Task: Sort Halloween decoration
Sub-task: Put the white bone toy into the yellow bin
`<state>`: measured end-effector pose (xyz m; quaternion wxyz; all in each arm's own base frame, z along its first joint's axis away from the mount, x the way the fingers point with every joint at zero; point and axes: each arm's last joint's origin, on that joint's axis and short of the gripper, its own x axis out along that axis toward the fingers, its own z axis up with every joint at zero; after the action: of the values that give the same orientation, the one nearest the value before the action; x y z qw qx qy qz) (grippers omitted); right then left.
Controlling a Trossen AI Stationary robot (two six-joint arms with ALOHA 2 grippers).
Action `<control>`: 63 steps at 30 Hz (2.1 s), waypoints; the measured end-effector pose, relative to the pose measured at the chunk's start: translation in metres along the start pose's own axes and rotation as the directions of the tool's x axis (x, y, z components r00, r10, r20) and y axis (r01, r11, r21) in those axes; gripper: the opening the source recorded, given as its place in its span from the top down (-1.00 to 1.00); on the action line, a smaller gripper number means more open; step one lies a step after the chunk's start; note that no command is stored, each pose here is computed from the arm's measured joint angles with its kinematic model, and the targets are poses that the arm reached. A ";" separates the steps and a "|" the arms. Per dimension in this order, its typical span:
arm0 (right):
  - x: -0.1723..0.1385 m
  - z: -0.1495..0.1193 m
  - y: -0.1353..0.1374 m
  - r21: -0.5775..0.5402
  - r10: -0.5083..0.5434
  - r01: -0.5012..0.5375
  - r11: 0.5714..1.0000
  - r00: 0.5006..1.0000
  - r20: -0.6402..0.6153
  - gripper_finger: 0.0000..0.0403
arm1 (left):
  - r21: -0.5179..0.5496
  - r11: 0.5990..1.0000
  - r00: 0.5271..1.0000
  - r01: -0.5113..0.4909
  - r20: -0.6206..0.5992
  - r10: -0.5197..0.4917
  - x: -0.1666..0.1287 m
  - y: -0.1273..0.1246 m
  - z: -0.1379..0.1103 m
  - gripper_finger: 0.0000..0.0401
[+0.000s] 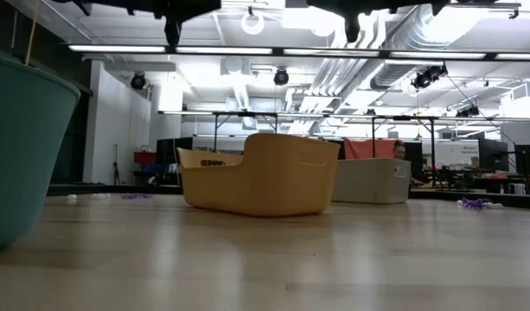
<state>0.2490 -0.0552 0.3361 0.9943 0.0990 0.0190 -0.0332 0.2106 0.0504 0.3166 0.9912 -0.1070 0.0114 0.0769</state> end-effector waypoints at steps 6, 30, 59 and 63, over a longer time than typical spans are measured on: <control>0.010 -0.002 -0.002 -0.003 -0.009 0.009 1.000 1.000 -0.021 0.99 | -0.029 1.000 0.998 -0.011 -0.056 0.010 0.002 0.002 -0.006 1.00; 0.010 -0.004 -0.003 -0.004 -0.013 0.013 1.000 0.999 -0.038 0.99 | -0.169 0.947 0.956 -0.274 -0.152 0.249 -0.003 0.030 -0.014 0.94; 0.010 -0.013 -0.005 0.005 -0.047 0.048 0.999 0.990 -0.130 0.99 | -0.244 0.054 0.243 -0.968 -0.872 0.424 -0.081 0.065 -0.156 0.19; 0.010 -0.014 -0.005 0.006 -0.048 0.049 0.999 0.989 -0.137 0.99 | -0.234 0.000 0.208 -0.972 -0.862 0.462 -0.084 0.066 -0.162 0.22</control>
<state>0.2577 -0.0578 0.3212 0.9891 0.1052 0.0896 -0.0507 0.1162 0.0672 0.1478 0.5452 -0.5168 0.3237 0.5753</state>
